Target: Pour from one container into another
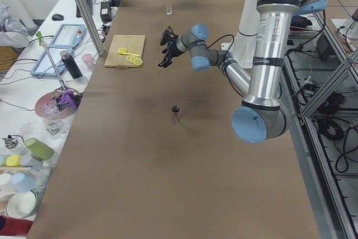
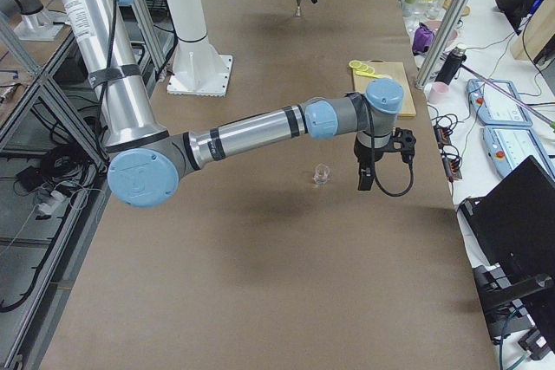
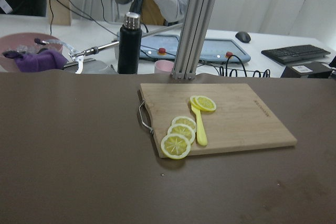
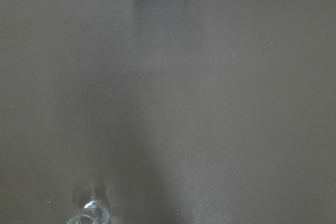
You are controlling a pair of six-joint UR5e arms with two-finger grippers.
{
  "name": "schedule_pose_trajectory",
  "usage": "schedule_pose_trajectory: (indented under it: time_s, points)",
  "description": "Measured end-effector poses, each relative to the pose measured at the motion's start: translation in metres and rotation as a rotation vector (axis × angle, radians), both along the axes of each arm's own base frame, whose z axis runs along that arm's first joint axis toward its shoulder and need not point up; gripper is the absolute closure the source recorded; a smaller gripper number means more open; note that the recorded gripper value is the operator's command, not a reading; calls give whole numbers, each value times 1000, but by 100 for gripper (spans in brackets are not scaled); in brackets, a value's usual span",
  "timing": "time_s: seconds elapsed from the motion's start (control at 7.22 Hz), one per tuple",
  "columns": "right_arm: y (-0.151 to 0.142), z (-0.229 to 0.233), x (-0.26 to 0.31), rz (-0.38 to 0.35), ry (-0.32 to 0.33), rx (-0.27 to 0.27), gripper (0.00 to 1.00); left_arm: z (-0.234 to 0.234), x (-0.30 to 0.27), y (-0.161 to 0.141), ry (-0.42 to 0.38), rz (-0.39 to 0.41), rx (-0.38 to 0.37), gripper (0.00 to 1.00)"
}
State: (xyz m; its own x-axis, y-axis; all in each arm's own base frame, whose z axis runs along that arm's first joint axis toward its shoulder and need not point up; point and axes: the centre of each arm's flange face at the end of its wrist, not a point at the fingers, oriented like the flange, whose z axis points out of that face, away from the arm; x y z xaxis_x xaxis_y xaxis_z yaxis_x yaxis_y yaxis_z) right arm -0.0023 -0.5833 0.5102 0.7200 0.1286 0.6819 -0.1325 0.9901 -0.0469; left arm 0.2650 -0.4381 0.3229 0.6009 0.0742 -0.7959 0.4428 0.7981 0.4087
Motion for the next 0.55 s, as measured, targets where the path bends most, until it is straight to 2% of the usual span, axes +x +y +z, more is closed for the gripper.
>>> schedule_pose_trajectory:
  time_s: [0.28, 0.55]
  points:
    - [45, 32, 34, 51, 14, -68, 0, 68, -103, -28, -21, 10, -319, 1]
    - [67, 54, 52, 43, 34, -67, 0, 133, -174, -36, 6, -23, -614, 1]
